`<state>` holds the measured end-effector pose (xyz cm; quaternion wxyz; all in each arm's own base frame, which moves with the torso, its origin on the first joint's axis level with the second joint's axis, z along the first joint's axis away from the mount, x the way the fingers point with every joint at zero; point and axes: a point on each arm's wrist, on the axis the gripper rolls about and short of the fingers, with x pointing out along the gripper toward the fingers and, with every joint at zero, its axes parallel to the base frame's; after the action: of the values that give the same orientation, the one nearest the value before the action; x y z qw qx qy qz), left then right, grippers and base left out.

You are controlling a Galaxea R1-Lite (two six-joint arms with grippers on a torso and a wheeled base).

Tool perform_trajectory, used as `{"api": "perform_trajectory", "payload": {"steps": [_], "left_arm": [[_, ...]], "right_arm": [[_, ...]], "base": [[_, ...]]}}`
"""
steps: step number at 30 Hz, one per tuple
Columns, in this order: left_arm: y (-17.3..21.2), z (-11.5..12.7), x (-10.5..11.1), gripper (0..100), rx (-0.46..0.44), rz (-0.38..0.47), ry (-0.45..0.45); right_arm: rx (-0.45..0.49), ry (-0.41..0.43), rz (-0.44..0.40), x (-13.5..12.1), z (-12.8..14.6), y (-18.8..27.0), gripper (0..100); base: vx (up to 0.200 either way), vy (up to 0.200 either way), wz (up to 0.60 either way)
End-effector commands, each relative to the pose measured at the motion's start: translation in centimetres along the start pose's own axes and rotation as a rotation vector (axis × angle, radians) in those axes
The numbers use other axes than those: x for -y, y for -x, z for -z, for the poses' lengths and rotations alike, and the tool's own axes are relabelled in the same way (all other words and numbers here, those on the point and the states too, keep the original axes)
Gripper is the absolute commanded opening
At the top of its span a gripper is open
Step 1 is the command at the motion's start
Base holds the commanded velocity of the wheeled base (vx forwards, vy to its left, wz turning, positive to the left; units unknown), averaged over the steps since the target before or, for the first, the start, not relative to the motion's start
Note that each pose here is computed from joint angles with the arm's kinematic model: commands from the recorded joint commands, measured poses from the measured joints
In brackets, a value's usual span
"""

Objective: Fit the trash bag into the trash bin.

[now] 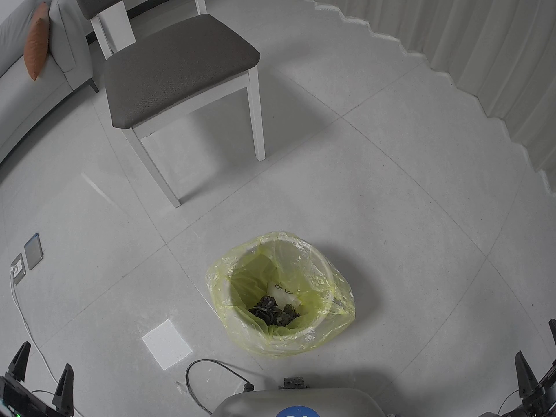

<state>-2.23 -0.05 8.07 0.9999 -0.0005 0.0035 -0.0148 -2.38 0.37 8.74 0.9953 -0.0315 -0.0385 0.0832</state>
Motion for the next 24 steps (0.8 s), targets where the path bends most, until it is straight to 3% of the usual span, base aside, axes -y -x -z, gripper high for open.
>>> {"api": "perform_trajectory", "payload": {"steps": [1, 4, 8, 12, 19, 24], "left_arm": [[0.04, 0.54, 0.01, 100, 0.005, -0.007, 0.002], [0.04, 0.54, -0.01, 100, 0.005, -0.011, 0.001], [0.04, 0.52, 0.01, 100, 0.007, -0.005, 0.001], [0.04, 0.52, 0.00, 100, 0.007, -0.008, 0.001], [0.04, 0.52, 0.00, 100, 0.007, -0.008, 0.001], [0.04, 0.52, 0.00, 100, 0.007, -0.008, 0.002]], "right_arm": [[0.008, 0.051, -0.065, -0.16, 0.38, -0.03, 100], [-0.001, 0.042, -0.017, -0.06, 0.43, -0.03, 100], [-0.009, 0.006, 0.278, 0.60, 0.39, 0.07, 100], [-0.001, -0.124, 0.206, 0.44, 0.45, 0.04, 100], [-0.043, -0.074, -0.007, -0.06, 0.55, 0.08, 100], [-0.035, -0.074, -0.005, -0.05, 0.52, 0.08, 100]], "base": [[0.000, 0.000, 0.00], [0.000, 0.000, 0.00], [0.000, 0.000, 0.00], [0.000, 0.000, 0.00], [0.000, 0.000, 0.00], [0.000, 0.000, 0.00]]}}
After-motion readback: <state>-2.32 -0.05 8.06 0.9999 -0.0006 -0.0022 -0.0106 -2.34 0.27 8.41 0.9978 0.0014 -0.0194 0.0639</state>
